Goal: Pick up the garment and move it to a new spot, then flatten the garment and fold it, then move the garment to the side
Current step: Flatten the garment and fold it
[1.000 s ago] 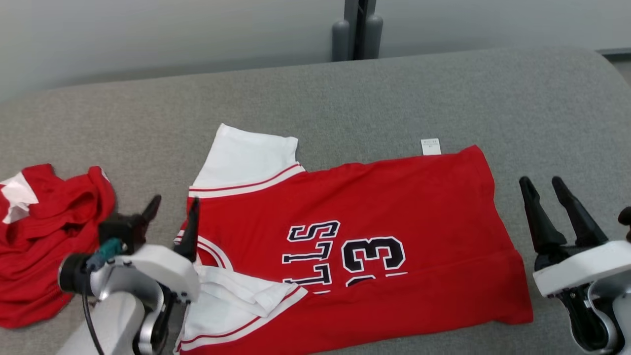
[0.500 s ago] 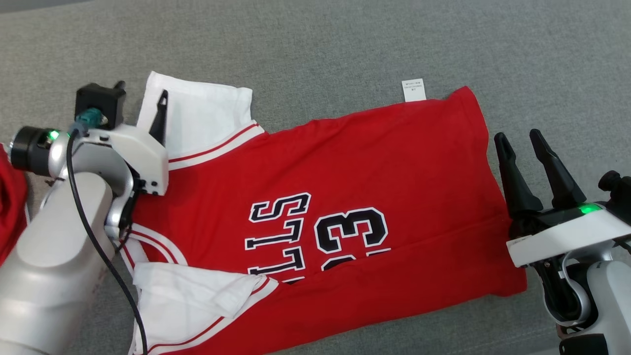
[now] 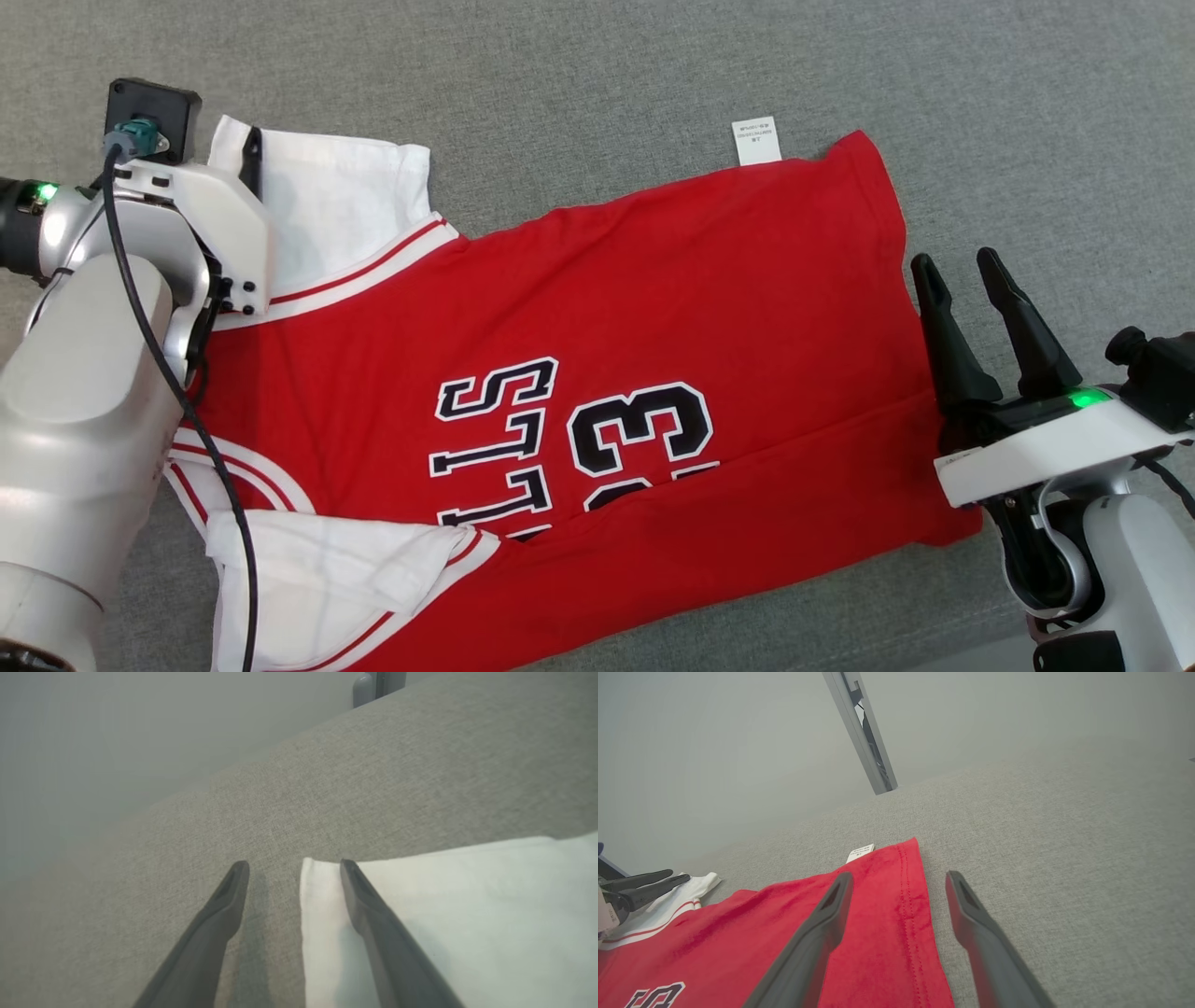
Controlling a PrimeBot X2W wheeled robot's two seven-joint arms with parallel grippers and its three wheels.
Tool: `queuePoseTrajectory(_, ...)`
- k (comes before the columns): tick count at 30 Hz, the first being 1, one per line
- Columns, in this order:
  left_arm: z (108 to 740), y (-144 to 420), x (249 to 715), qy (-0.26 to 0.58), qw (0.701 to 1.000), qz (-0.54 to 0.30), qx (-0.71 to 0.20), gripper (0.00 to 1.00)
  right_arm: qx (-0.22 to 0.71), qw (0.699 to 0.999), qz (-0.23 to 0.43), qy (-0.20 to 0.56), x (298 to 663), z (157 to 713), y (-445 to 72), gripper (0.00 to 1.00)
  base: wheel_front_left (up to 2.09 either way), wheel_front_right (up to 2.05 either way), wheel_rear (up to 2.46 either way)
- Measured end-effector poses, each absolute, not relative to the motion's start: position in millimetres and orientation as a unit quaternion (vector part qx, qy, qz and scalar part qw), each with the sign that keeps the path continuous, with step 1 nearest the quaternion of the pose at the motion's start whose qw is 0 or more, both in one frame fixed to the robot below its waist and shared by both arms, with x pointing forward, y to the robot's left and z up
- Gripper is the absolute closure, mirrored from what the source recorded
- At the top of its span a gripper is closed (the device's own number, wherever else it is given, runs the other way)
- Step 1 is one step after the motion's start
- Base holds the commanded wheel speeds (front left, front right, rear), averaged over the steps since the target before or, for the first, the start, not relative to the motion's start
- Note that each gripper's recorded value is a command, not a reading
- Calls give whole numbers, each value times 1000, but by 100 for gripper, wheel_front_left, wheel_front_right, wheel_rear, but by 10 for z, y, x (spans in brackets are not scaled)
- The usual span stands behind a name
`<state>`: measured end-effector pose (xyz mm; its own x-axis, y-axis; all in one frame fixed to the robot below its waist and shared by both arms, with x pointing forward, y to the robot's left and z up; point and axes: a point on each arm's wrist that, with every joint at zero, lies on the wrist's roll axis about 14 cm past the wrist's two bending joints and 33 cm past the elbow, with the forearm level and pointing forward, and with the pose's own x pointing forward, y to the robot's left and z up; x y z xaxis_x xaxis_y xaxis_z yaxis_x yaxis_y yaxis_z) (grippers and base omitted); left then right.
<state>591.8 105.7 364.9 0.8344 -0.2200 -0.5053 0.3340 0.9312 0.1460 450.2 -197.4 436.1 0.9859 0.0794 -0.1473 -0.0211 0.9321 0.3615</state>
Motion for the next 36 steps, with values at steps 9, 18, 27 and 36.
queuePoseTrajectory(9,3541,951,5808,275,940,-174,100,100,182,980,26,82,4536,4337,-1966,0,0,0,0)
queuePoseTrajectory(18,3948,964,5878,179,968,-169,42,100,183,979,44,74,4703,4429,-1899,0,0,0,0)
queuePoseTrajectory(27,4144,1055,5632,136,978,-155,-18,100,179,976,54,109,5060,4384,-2009,0,0,0,0)
queuePoseTrajectory(36,4243,1080,5332,128,980,-151,-31,100,173,962,54,206,5251,3974,-2064,0,0,0,0)
